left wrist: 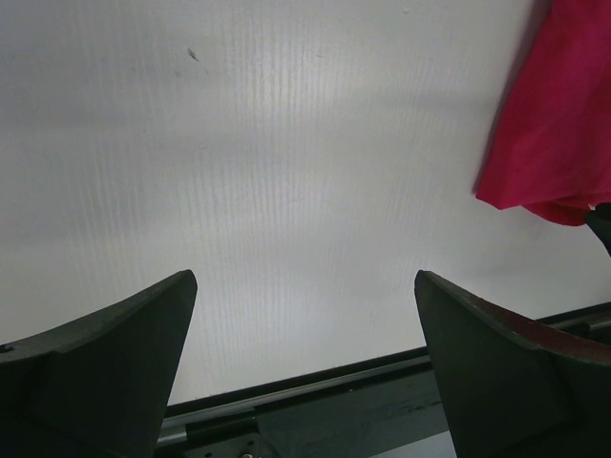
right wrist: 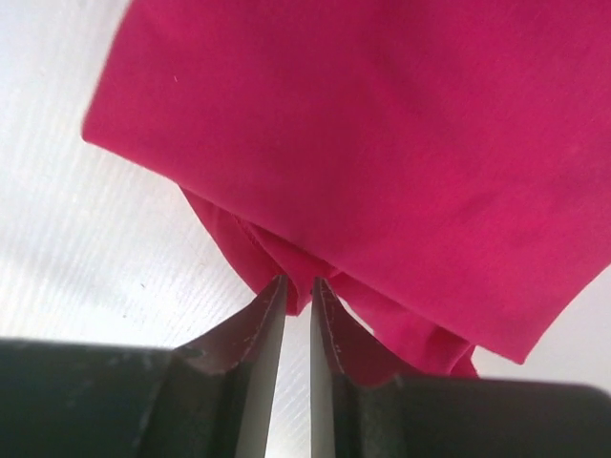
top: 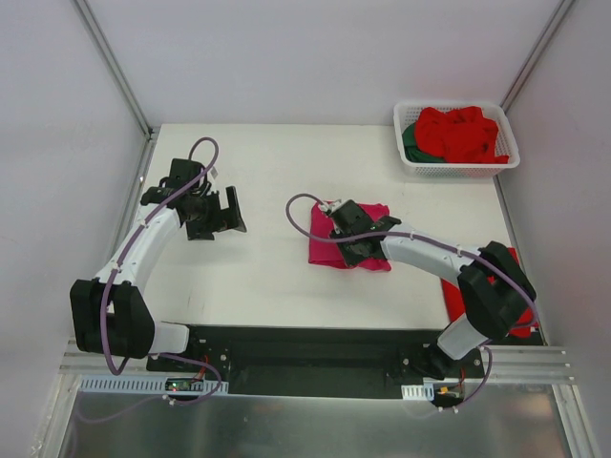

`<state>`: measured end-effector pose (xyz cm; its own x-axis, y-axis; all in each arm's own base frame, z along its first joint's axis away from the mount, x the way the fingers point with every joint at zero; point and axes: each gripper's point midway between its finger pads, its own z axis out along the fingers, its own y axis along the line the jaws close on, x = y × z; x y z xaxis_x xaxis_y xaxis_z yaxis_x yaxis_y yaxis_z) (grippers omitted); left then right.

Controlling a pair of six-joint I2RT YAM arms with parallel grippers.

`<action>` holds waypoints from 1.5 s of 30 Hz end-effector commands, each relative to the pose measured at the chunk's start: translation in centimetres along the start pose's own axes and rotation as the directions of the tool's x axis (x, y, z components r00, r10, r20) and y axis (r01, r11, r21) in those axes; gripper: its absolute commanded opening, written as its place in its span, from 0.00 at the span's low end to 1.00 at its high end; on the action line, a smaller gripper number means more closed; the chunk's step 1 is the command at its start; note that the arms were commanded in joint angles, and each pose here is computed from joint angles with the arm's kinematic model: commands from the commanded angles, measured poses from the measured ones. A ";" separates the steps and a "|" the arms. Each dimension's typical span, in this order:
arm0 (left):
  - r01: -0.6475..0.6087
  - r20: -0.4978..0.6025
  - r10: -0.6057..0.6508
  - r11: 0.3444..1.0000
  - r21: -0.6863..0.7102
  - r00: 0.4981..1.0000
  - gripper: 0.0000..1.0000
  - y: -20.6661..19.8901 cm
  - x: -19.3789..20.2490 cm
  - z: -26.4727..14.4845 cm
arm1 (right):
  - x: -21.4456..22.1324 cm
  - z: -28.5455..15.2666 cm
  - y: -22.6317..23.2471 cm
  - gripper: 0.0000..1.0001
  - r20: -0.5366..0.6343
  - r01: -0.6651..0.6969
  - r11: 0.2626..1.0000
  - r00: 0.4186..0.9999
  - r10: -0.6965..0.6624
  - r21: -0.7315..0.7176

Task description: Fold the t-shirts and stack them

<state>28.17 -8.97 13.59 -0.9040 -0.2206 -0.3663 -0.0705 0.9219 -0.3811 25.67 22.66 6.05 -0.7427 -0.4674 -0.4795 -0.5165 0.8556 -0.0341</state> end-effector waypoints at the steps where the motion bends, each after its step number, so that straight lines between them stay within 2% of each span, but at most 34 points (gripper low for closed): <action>1: -0.023 0.008 0.022 1.000 0.020 1.000 0.99 -0.7 0.4 -0.4 | 0.2 -0.4 -0.3 0.21 0.027 -0.001 0.998 1.000 0.000 0.058; 9: -0.028 -0.001 0.028 0.999 0.021 1.000 0.99 -0.9 0.5 -0.1 | 0.9 0.9 -1.4 0.27 0.004 0.109 0.974 0.994 -0.112 0.200; 15: -0.040 -0.020 0.040 0.999 0.026 0.999 0.99 -1.5 0.7 0.3 | 0.9 1.9 -1.1 0.31 -0.008 0.143 0.964 0.989 -0.145 0.225; 22: -0.049 -0.012 0.049 0.999 0.024 0.999 0.99 -1.6 0.5 0.2 | 0.9 1.9 -0.9 0.32 -0.009 0.154 0.960 0.988 -0.156 0.234; 32: -0.053 -0.025 0.054 0.998 0.029 0.998 0.99 -1.8 0.6 0.5 | 0.6 0.7 -3.0 0.33 -0.002 0.146 0.927 0.988 -0.155 0.345; 45: -0.059 -0.033 0.060 0.998 0.031 0.998 0.99 -2.1 0.8 0.6 | -0.9 -0.6 -3.2 0.43 0.060 0.106 0.925 0.989 -0.137 0.365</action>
<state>27.58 -10.79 13.12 -0.9225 -0.1608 -0.3509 -0.0173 0.9254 -0.3787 26.94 19.83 4.44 -0.6609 -0.5980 -0.4535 -0.4447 0.7988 -0.4052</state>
